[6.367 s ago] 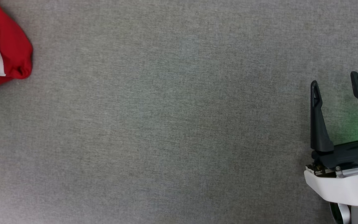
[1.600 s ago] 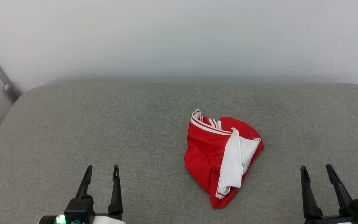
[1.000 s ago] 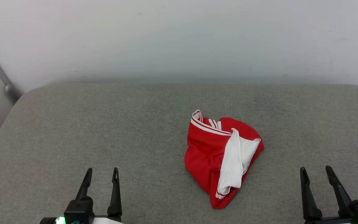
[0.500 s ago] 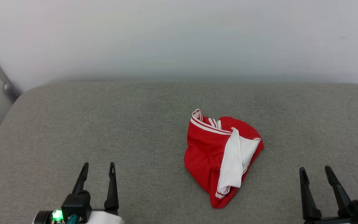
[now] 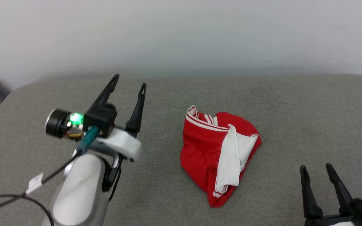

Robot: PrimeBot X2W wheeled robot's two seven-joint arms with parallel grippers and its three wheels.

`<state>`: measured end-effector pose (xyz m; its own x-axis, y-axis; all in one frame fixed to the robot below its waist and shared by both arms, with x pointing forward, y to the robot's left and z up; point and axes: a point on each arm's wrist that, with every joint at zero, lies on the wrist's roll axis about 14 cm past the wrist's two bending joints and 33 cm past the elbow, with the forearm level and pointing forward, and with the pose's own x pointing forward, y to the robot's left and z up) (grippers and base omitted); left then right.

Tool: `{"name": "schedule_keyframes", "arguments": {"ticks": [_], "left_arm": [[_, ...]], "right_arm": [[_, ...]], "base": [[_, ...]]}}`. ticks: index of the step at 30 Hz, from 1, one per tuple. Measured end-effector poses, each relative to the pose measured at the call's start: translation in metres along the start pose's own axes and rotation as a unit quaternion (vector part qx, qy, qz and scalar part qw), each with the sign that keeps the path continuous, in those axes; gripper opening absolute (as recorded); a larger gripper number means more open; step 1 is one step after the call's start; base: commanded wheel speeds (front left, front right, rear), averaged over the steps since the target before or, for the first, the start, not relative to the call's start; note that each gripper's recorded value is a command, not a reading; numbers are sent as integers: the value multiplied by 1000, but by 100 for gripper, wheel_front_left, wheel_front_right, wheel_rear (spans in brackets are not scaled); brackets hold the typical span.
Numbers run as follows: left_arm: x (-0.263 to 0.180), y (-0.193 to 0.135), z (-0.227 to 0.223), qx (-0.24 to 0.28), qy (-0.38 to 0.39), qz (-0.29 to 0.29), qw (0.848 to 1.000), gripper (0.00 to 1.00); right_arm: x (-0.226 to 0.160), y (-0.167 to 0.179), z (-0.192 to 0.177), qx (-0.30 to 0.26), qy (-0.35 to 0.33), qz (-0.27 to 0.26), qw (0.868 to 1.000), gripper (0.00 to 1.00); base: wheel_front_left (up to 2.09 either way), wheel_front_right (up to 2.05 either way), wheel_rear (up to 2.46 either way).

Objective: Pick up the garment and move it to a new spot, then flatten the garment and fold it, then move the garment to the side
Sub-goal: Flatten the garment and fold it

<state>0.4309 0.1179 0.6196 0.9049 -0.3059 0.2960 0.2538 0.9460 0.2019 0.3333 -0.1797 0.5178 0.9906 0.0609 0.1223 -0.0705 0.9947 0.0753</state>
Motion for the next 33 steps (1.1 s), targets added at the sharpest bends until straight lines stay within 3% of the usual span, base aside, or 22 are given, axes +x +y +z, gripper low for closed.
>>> {"name": "schedule_keyframes", "arguments": {"ticks": [3, 7, 13, 21, 25, 33], "left_arm": [[46, -12, 16, 16, 23, -51, 998, 100], [75, -35, 15, 23, 69, -109, 991, 100], [91, -71, -21, 51, 195, -207, 957, 100], [96, -87, -77, 121, 357, -288, 880, 100], [87, -100, -113, 131, 432, -328, 830, 100], [76, -110, -179, 139, 533, -367, 749, 100]], "right_arm": [[2, -4, -3, 0, 5, -6, 1000, 100], [10, -6, -4, -1, 6, -9, 1000, 100], [19, -12, -10, -3, 13, -18, 1000, 100], [37, -18, -22, -1, 26, -25, 999, 100], [45, -25, -31, -1, 36, -34, 999, 100], [60, -39, -53, -3, 59, -51, 997, 100]], "base": [[0, 0, 0], [0, 0, 0], [0, 0, 0], [0, 0, 0], [0, 0, 0], [0, 0, 0]]}}
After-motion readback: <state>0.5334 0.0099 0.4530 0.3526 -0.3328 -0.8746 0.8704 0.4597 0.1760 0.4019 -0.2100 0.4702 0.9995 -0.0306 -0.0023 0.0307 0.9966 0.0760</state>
